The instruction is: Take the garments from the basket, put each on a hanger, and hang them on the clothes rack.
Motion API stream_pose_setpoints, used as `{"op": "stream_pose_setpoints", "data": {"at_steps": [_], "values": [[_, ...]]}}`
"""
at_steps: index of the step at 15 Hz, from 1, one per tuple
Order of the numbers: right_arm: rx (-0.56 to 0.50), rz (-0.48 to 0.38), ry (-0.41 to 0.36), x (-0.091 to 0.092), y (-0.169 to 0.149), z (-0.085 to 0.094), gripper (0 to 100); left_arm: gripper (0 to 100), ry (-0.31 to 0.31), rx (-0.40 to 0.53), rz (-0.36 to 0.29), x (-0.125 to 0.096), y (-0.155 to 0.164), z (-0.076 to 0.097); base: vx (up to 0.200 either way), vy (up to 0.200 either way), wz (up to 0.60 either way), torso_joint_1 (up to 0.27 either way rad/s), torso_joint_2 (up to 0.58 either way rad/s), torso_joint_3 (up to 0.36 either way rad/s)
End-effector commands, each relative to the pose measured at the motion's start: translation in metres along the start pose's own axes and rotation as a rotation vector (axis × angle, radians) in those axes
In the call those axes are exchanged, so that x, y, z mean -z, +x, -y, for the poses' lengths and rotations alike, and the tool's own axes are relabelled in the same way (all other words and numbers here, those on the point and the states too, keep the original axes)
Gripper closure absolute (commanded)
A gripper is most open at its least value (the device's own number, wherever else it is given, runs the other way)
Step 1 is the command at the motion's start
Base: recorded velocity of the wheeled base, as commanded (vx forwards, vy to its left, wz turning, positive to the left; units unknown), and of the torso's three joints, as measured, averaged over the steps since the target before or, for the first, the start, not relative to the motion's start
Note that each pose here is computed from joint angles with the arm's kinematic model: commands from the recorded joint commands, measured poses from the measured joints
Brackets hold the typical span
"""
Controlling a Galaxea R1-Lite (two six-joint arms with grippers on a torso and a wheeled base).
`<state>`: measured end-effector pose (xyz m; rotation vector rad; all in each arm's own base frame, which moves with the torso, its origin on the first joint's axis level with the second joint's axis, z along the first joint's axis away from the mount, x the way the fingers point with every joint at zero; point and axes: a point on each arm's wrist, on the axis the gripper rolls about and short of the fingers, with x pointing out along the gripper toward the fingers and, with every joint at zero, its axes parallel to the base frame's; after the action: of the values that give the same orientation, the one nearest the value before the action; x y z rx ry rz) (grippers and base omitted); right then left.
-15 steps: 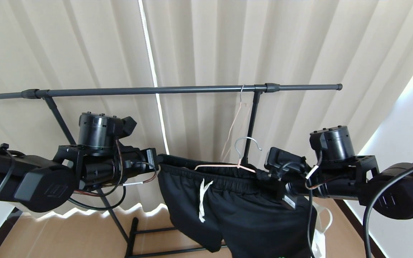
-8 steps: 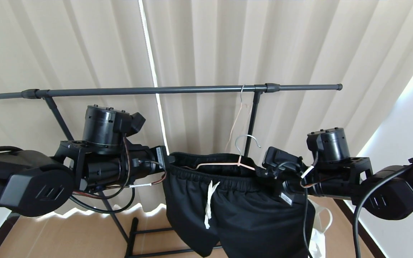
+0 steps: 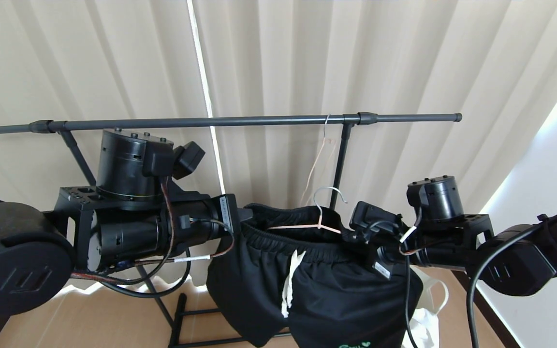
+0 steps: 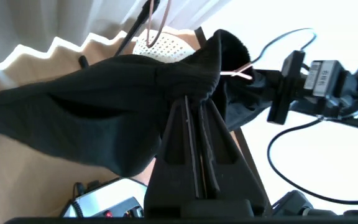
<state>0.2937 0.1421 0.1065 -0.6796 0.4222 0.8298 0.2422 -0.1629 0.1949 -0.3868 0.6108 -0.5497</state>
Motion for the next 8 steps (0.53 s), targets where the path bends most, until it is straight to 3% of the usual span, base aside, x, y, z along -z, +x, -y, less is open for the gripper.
{"op": "stream_pose_setpoints", "data": {"at_steps": [1,5,8], "values": [[-0.001,-0.001,0.002,0.0,0.001,0.0,100,100,0.006,0.019,0.016,-0.001,-0.008,0.005,0.0,0.0,0.0,0.0,0.0,0.0],[-0.009,0.036,0.046,-0.011,-0.001,-0.006,100,100,0.028,0.036,-0.042,0.015,-0.003,0.01,0.0,0.0,0.0,0.0,0.0,0.0],[0.014,0.137,0.086,-0.023,-0.002,-0.014,100,100,0.06,0.029,-0.099,0.029,0.005,0.009,0.0,0.0,0.0,0.0,0.0,0.0]]}}
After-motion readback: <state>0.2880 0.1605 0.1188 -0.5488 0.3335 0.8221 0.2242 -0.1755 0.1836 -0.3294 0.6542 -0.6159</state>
